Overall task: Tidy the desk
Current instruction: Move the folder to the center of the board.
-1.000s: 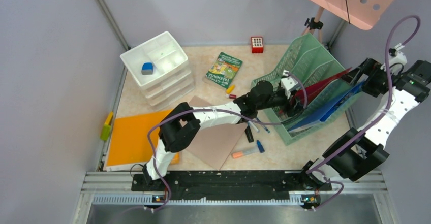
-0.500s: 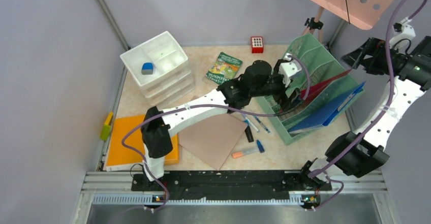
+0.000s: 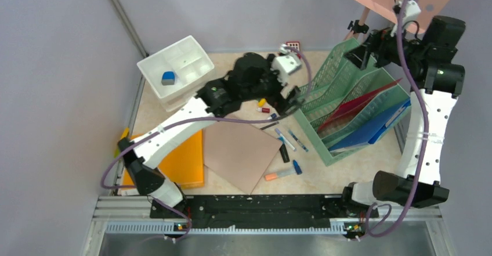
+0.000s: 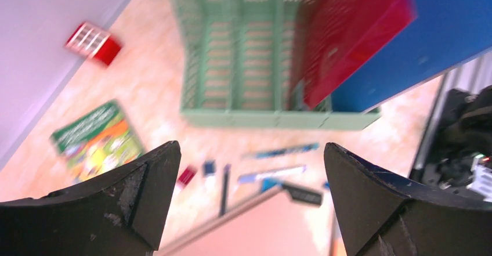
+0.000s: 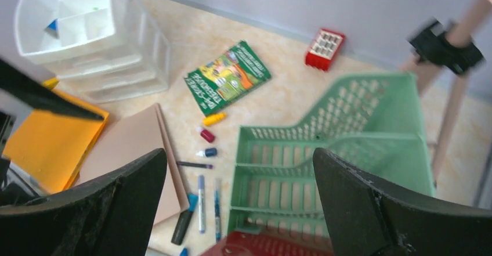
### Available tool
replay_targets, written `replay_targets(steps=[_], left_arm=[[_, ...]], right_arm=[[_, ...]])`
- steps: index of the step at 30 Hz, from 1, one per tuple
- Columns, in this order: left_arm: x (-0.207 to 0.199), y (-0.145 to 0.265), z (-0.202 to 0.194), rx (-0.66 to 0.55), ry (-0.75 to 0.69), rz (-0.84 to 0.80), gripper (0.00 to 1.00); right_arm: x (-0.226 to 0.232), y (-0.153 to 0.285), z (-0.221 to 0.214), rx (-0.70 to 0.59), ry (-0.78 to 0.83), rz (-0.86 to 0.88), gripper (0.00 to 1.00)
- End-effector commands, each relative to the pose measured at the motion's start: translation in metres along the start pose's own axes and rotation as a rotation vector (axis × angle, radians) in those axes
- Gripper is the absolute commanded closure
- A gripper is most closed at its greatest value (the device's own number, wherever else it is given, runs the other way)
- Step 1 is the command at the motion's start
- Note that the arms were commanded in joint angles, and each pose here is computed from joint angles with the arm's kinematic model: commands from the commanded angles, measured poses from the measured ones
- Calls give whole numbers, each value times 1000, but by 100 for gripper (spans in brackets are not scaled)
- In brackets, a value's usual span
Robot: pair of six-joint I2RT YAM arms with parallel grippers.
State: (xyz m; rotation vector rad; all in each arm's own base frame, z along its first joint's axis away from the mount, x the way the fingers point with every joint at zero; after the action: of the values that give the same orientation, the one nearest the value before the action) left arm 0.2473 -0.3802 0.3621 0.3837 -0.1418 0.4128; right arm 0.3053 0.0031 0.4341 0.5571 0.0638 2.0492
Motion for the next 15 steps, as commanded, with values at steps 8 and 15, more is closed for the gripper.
replay_targets(steps=[8,15], left_arm=[[66,155,-118,308,-25,243,1],[62,215,-189,486,-4,324,1]], right_arm=[[120,-90,-42,159,347,264,4],[170,-154,-133,348,404,404,6]])
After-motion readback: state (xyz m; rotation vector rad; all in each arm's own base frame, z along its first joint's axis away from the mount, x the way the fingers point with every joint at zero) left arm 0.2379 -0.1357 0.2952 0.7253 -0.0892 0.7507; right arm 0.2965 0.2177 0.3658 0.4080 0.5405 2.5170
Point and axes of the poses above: each gripper's point midway between its finger pads, its own y axis back along the fingers, its own x axis along the line the jaws close on, z = x × y, the point moved 4 cm from there along y, back along the fingers, and after that the axes turned 10 degrees about -y, right-handed, at the moved point
